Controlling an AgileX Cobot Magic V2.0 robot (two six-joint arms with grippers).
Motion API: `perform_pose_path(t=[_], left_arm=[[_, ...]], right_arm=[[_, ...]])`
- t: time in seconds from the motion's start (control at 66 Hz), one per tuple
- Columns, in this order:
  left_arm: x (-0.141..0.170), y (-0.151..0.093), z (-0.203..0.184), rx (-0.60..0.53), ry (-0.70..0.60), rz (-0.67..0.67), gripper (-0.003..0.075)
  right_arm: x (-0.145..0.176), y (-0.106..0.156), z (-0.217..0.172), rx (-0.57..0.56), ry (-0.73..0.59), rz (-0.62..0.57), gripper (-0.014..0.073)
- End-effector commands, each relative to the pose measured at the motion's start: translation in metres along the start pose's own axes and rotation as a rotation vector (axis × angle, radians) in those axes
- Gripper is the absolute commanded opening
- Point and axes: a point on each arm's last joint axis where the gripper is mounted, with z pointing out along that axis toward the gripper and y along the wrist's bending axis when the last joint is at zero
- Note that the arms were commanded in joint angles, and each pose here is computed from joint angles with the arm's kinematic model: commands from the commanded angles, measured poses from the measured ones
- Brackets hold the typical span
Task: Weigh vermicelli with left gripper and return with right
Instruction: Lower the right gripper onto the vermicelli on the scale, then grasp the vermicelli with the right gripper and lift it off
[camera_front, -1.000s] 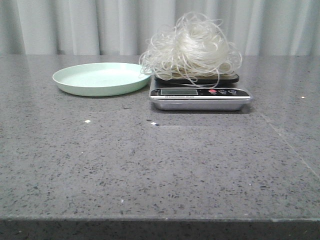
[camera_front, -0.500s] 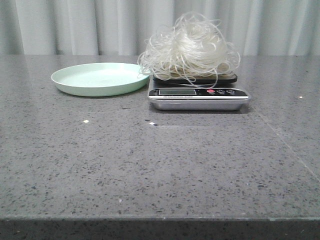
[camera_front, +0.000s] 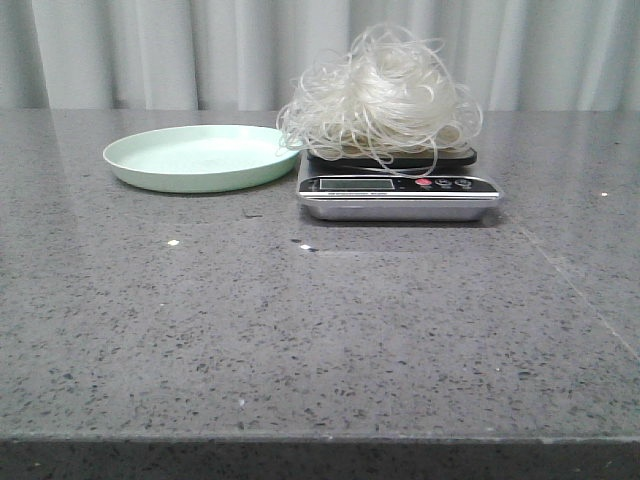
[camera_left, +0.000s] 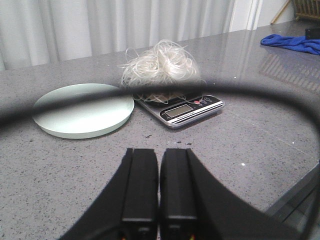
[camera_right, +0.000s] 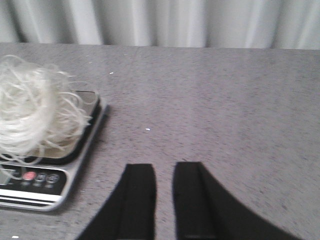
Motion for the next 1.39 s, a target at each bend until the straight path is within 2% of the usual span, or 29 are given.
perform_pose_path(t=[0.0,0.015,0.076,0.136,0.379,0.545,0.697,0.833,1.136,1.212,1.288,1.303,1.318,1.333,1.364,1.379], left_arm=[[-0.014,0.0,-0.001,0.002,-0.087,-0.022,0.0128],[-0.014,0.0,-0.001,0.002,-0.087,-0.022,0.0128],[-0.014,0.0,-0.001,0.002,-0.087,-0.022,0.0128],[-0.014,0.0,-0.001,0.002,-0.087,-0.022,0.0128],[-0.014,0.0,-0.001,0.002,-0.087,-0.022,0.0128],[-0.014,0.0,-0.001,0.002,-0.087,-0.022,0.0128],[-0.014,0.0,-0.001,0.002,-0.087,-0.022,0.0128],[-0.014,0.0,-0.001,0.002,-0.087,-0.022,0.0128],[-0.014,0.0,-0.001,0.002,-0.087,-0.022,0.0128],[-0.014,0.0,-0.001,0.002,-0.087,-0.022,0.0128],[-0.014,0.0,-0.001,0.002,-0.087,-0.022,0.0128],[-0.014,0.0,-0.001,0.002,-0.087,-0.022,0.0128],[-0.014,0.0,-0.001,0.002,-0.087,-0.022,0.0128],[-0.014,0.0,-0.001,0.002,-0.087,-0.022,0.0128],[-0.014,0.0,-0.001,0.002,-0.087,-0.022,0.0128],[-0.014,0.0,-0.001,0.002,-0.087,-0.022,0.0128]], right_arm=[[-0.041,0.015,0.01,-0.072,-0.029,-0.023,0.0449],[-0.045,0.019,0.016,-0.087,-0.004,-0.03,0.0489],[-0.058,0.031,0.028,-0.129,0.028,-0.056,0.0549],[-0.072,0.045,0.039,-0.173,0.048,-0.084,0.0581],[-0.108,0.099,0.097,-0.289,0.123,-0.14,0.0587],[-0.119,0.12,0.141,-0.294,0.177,-0.153,0.0587],[-0.116,0.132,0.18,-0.279,0.288,-0.171,0.0587],[-0.099,0.141,0.218,-0.258,0.424,-0.192,0.0587],[-0.065,0.146,0.252,-0.216,0.696,-0.232,0.0582],[-0.061,0.146,0.254,-0.208,0.743,-0.238,0.0531],[-0.06,0.146,0.253,-0.203,0.775,-0.243,0.037],[-0.06,0.145,0.253,-0.202,0.778,-0.243,0.0282],[-0.06,0.145,0.253,-0.202,0.778,-0.243,0.0282],[-0.062,0.146,0.252,-0.203,0.781,-0.243,0.019],[-0.063,0.146,0.251,-0.205,0.781,-0.24,0.0111],[-0.064,0.146,0.25,-0.207,0.781,-0.238,0.0123]])
